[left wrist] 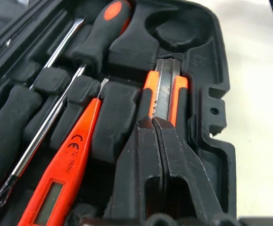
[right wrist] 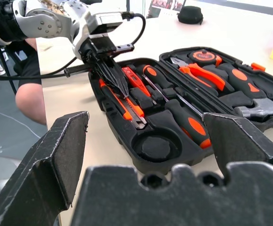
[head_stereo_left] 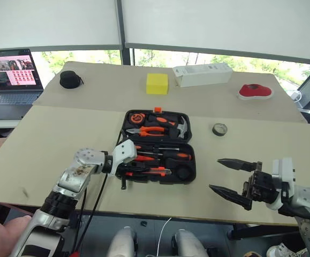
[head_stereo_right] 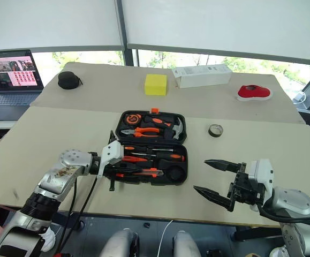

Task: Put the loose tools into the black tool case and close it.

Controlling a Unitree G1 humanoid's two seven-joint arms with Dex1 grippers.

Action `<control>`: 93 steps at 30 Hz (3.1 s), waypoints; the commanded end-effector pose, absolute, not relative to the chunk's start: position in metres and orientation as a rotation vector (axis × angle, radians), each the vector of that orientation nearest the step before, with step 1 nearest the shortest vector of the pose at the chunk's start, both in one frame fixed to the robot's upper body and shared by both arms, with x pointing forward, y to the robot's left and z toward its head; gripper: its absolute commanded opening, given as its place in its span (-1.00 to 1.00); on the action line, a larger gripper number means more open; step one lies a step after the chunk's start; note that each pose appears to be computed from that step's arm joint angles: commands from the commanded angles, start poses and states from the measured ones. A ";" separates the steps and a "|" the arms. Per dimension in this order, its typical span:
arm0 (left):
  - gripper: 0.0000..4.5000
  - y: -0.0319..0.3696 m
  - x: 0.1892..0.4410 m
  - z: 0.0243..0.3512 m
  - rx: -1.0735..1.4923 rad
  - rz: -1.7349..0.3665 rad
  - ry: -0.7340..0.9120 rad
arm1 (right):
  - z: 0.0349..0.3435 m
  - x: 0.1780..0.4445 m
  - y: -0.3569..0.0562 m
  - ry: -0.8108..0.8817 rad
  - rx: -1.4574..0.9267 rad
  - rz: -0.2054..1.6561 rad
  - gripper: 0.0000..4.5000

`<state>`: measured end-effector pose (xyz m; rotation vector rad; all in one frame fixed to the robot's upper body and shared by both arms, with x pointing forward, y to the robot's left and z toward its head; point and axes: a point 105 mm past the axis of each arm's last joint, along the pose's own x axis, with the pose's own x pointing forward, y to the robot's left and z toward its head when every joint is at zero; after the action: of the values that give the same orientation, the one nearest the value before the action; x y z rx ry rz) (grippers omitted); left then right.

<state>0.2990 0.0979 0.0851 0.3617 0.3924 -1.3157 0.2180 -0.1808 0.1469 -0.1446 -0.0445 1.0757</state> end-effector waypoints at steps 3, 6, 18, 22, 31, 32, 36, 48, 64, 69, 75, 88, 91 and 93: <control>-0.96 0.109 0.290 0.053 0.392 -1.288 0.512 | 0.159 0.218 -0.176 -0.103 -0.160 1.087 1.00; -0.96 0.105 0.299 0.081 0.360 -1.284 0.286 | 0.161 0.219 -0.181 -0.116 -0.176 1.061 1.00; 0.88 0.165 0.283 0.162 0.075 -1.143 -0.166 | 0.134 0.224 -0.275 -0.113 -0.184 0.603 1.00; 0.97 0.198 0.268 0.162 0.012 -1.075 -0.152 | 0.118 0.217 -0.294 -0.084 -0.201 0.503 1.00; 0.97 0.202 0.265 0.182 -0.002 -1.083 -0.166 | 0.148 0.272 -0.289 0.010 -0.323 0.483 1.00; 0.97 0.198 0.267 0.184 -0.002 -1.084 -0.178 | 0.148 0.287 -0.286 0.088 -0.363 0.501 1.00; 0.97 0.187 0.275 0.185 -0.002 -1.073 -0.199 | 0.163 0.337 -0.269 0.232 -0.481 0.612 1.00; 0.97 0.171 0.277 0.180 0.033 -1.090 -0.184 | 0.154 0.421 -0.236 0.474 -0.663 0.704 1.00; 1.00 0.166 0.252 0.166 0.145 -1.231 -0.110 | 0.180 0.417 -0.208 0.364 -0.666 0.928 -0.98; 1.00 0.165 0.235 0.154 0.258 -1.341 -0.072 | 0.206 0.371 -0.174 0.339 -0.600 1.285 -0.98; 1.00 0.163 0.226 0.145 0.266 -1.368 -0.077 | 0.197 0.285 -0.128 0.456 -0.546 1.512 -0.98; 1.00 0.160 0.234 0.140 0.254 -1.387 -0.070 | 0.137 0.260 -0.101 0.642 -0.565 1.403 -0.98; 1.00 0.158 0.234 0.138 0.247 -1.397 -0.068 | 0.126 0.264 -0.107 0.677 -0.596 1.368 -0.98; 1.00 0.156 0.235 0.137 0.244 -1.398 -0.068 | 0.125 0.266 -0.110 0.689 -0.599 1.351 -0.98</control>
<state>0.2336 0.1582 0.1314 0.2315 -0.0291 -1.3944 0.2643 -0.1052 0.1252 -0.5724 0.6808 1.3689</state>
